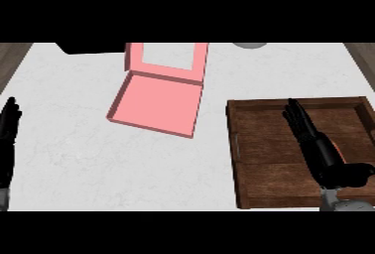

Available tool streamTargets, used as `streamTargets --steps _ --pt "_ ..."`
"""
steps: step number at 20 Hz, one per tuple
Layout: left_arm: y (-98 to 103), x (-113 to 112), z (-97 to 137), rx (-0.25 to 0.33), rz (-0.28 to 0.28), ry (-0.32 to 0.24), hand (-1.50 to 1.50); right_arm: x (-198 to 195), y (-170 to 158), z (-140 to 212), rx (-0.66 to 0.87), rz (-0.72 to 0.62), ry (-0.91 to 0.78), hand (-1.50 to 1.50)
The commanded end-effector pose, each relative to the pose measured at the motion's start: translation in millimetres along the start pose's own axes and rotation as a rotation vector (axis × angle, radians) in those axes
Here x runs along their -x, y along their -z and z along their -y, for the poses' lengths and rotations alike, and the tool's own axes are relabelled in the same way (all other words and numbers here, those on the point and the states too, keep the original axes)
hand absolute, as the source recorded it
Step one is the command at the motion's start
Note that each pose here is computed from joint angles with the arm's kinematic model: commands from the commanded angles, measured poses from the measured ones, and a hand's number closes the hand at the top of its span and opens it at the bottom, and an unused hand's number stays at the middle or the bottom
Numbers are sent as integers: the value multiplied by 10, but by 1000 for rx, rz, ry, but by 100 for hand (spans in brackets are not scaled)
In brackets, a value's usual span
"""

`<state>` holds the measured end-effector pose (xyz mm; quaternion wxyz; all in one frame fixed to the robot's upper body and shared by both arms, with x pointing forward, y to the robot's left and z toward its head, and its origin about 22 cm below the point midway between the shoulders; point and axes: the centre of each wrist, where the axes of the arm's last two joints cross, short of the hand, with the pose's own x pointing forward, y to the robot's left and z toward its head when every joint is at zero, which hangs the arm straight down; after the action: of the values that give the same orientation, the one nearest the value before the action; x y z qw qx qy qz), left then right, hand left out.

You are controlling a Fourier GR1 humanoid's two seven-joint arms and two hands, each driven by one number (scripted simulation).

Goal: Pick the sweet potato from the tray and place it in the cardboard box

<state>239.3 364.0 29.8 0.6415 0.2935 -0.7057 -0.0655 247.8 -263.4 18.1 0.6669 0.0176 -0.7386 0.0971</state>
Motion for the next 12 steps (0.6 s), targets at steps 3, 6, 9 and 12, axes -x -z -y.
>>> streamTargets --steps 3,6,9,12 --pt "-30 -184 247 103 -28 -14 0 -371 324 293 -159 184 114 -150" --pt "-152 -130 525 194 -68 -89 0 -928 645 493 -321 368 206 -150" --pt "-326 -100 659 251 -135 -124 0 -620 501 976 64 96 -212 150" --pt "-274 -147 635 246 -143 -140 0 -301 445 1204 91 149 39 -150"
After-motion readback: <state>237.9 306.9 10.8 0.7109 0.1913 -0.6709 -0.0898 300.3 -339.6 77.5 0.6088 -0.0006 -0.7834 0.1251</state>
